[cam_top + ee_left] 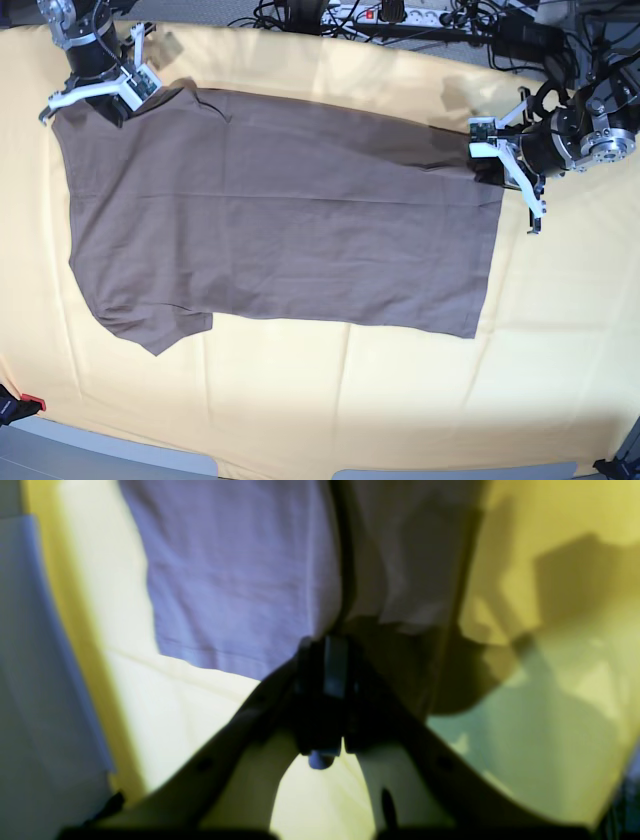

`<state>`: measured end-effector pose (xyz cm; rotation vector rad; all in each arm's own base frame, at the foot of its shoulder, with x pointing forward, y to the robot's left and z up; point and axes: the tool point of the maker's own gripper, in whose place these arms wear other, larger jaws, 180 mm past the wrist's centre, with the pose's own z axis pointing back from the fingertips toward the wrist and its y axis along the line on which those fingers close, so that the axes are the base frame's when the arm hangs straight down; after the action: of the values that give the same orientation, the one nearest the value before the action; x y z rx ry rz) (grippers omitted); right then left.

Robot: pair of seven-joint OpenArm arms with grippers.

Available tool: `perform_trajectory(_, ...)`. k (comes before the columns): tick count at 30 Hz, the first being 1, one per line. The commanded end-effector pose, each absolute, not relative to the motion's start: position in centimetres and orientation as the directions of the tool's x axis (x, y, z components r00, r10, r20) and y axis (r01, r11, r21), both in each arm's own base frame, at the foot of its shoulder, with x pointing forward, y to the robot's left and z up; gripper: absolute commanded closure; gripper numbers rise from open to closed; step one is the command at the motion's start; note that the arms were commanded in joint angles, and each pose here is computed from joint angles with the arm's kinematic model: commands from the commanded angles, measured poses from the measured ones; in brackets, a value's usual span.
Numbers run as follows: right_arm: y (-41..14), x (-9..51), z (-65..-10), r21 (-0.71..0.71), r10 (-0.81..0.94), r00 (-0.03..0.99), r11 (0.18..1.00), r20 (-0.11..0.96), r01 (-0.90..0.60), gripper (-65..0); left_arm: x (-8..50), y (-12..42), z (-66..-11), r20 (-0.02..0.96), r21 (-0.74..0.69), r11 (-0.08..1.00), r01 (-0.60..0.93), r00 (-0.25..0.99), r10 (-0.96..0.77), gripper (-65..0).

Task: Fold the T-shirt properly
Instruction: 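Lift the shoulders and drag the shirt toward the robot, then open both grippers and release the shirt shoulders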

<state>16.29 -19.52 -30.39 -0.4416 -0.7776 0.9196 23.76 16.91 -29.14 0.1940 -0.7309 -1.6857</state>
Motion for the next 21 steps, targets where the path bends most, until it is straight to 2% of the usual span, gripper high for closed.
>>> perform_trajectory(1,-19.3,17.3,-29.1,-0.668,0.845,0.325,0.535,0.425,-0.517,0.0,24.9,17.2,-28.0,0.241,0.609,-0.067,0.790,-0.265,-0.934,0.0)
perform_trajectory(5,-18.4,19.6,-27.7,-0.685,0.845,0.251,0.531,0.472,-0.499,0.0,26.2,17.2,-27.8,0.233,0.661,-0.037,0.750,-0.251,-0.939,0.0)
perform_trajectory(11,-19.7,22.4,-30.1,-0.645,0.821,0.276,0.566,0.501,-0.514,0.0,28.0,17.7,-27.8,0.239,0.718,0.029,0.695,-0.208,-0.949,0.0)
perform_trajectory(21,-22.2,26.2,-31.8,-0.621,0.789,0.333,0.612,0.516,-0.489,0.0,28.2,17.9,-29.0,0.264,0.700,0.067,0.711,-0.170,-0.949,0.0)
